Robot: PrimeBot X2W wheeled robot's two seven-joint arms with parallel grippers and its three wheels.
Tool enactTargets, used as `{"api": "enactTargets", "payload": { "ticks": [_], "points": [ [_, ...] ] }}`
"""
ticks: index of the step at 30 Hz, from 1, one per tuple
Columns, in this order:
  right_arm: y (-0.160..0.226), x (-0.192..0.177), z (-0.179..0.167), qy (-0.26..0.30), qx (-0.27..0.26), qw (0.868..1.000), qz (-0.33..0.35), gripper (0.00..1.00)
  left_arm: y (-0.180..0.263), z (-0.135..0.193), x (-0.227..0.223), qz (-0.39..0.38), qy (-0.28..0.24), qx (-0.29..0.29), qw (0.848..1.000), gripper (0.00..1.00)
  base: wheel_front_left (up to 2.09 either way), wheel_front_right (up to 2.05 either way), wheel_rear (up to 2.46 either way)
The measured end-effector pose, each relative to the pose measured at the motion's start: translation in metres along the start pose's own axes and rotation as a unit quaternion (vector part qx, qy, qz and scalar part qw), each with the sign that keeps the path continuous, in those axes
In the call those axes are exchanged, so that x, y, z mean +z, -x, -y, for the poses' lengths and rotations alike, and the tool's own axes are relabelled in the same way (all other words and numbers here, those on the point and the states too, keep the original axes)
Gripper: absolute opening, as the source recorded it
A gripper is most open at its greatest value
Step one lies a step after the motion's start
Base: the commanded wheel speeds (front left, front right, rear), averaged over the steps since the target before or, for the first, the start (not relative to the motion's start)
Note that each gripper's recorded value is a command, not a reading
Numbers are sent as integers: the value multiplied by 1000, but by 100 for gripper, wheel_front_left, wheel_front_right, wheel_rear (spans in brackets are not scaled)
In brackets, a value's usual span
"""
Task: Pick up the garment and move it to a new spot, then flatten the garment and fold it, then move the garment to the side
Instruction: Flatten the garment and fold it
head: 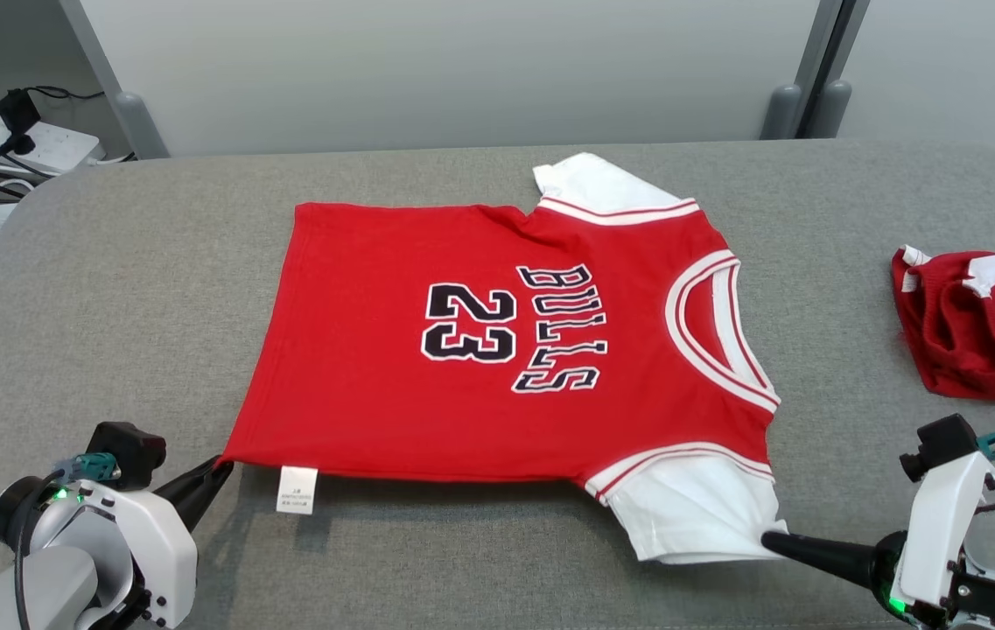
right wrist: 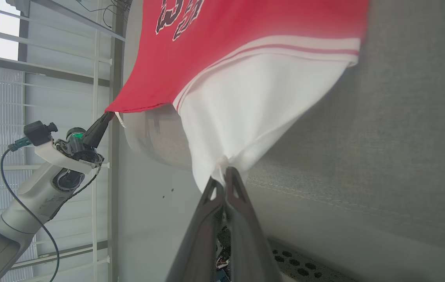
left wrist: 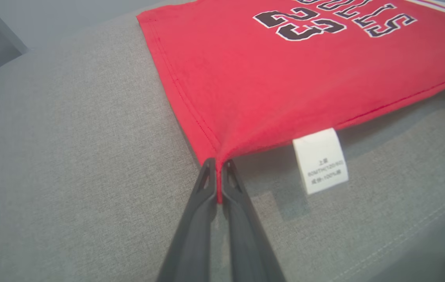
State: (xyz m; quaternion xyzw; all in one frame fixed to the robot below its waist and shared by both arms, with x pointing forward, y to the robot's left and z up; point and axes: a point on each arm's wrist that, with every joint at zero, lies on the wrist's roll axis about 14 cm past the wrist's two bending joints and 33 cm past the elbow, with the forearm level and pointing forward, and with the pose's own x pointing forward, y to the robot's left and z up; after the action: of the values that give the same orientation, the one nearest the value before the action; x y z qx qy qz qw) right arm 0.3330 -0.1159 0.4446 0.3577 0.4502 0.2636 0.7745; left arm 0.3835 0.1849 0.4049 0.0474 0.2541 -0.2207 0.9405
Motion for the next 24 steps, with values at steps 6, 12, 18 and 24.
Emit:
{"api": "enactTargets", "payload": {
  "ticks": [6,12,18,24],
  "points": [
    [5,-10,2,4,-5,1000,-1,0,7,9,-15,-28,2,-13,1000,0,0,0,0],
    [11,-37,0,12,0,998,-69,0,20,41,-39,-121,11,-80,989,0,0,0,0],
    [28,-31,-7,40,7,994,-98,0,46,49,-38,-224,-8,-139,965,0,0,0,0],
    [2,38,-32,92,31,995,-35,0,16,67,22,-217,24,-197,956,0,0,0,0]
  ]
}}
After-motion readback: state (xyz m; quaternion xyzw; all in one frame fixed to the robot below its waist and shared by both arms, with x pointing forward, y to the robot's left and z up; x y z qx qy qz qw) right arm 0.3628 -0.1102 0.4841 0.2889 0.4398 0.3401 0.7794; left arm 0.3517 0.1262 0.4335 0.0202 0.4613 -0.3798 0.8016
